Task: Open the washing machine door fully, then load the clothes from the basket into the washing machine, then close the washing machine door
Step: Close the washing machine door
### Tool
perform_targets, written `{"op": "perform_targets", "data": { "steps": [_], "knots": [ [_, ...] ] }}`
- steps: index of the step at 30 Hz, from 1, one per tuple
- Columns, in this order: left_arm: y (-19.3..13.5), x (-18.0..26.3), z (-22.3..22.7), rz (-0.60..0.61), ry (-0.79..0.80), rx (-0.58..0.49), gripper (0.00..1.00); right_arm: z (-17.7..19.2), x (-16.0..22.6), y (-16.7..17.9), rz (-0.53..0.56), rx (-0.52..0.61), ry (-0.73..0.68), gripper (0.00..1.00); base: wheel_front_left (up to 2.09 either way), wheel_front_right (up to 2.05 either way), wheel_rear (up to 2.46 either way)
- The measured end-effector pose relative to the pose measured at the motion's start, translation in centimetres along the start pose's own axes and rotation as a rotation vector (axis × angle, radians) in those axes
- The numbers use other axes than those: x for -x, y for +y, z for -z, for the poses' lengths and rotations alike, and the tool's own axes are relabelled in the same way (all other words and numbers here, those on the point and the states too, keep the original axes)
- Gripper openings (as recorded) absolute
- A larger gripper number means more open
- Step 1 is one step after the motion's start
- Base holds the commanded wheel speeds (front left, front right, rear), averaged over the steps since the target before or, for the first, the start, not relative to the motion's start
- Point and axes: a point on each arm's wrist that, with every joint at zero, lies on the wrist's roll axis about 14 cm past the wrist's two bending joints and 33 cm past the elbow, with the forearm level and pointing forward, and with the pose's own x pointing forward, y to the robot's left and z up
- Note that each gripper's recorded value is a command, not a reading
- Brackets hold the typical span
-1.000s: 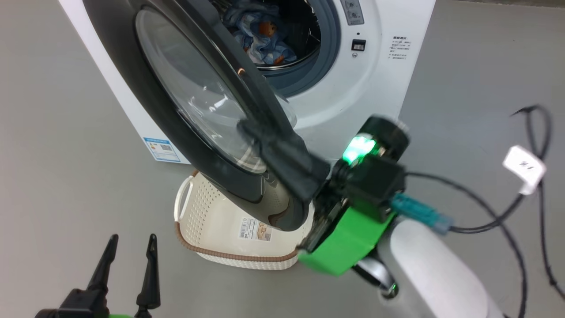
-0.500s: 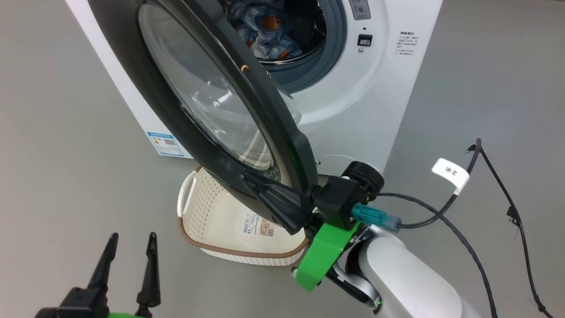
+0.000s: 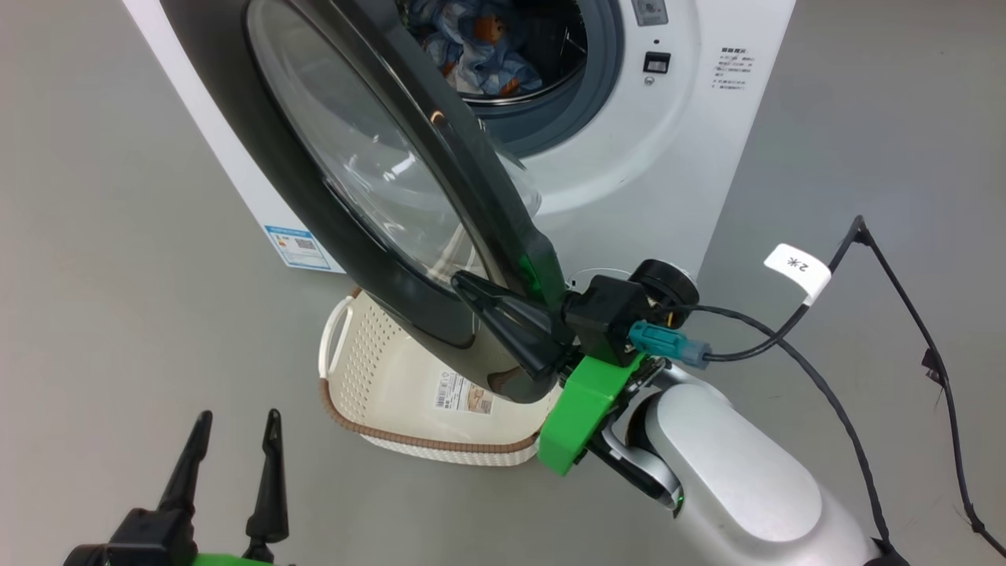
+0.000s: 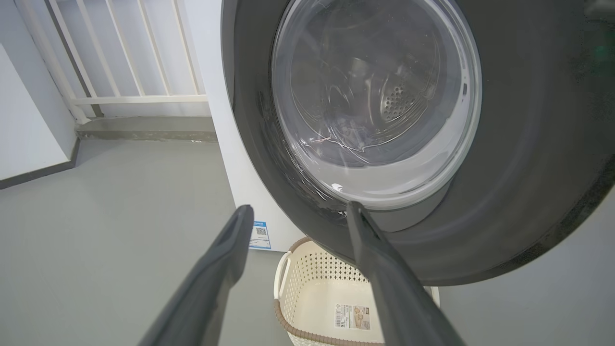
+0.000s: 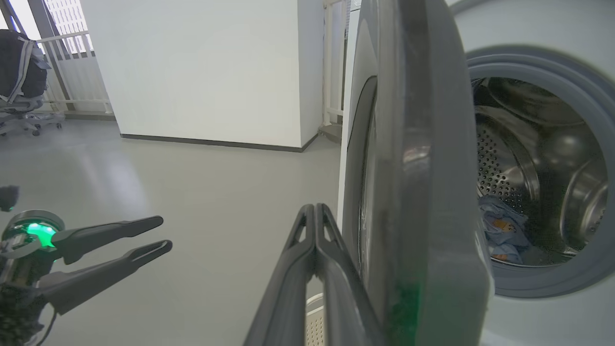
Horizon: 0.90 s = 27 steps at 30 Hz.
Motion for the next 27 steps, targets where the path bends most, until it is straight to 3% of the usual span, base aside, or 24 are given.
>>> {"op": "perform_targets", "data": {
  "steps": [12,27],
  "knots": [
    [-0.3,-0.6,0.4,0.003,0.008,-0.005,1.00,0.6,-0.6,-2.5,0.036,0.008,0.017,0.00,0.00,0.00,0.00],
    [-0.6,-2.8,0.7,-0.019,0.003,0.004,1.00,1.1,-2.8,-13.0,0.204,0.089,0.067,0.00,0.00,0.00,0.00]
  ]
}}
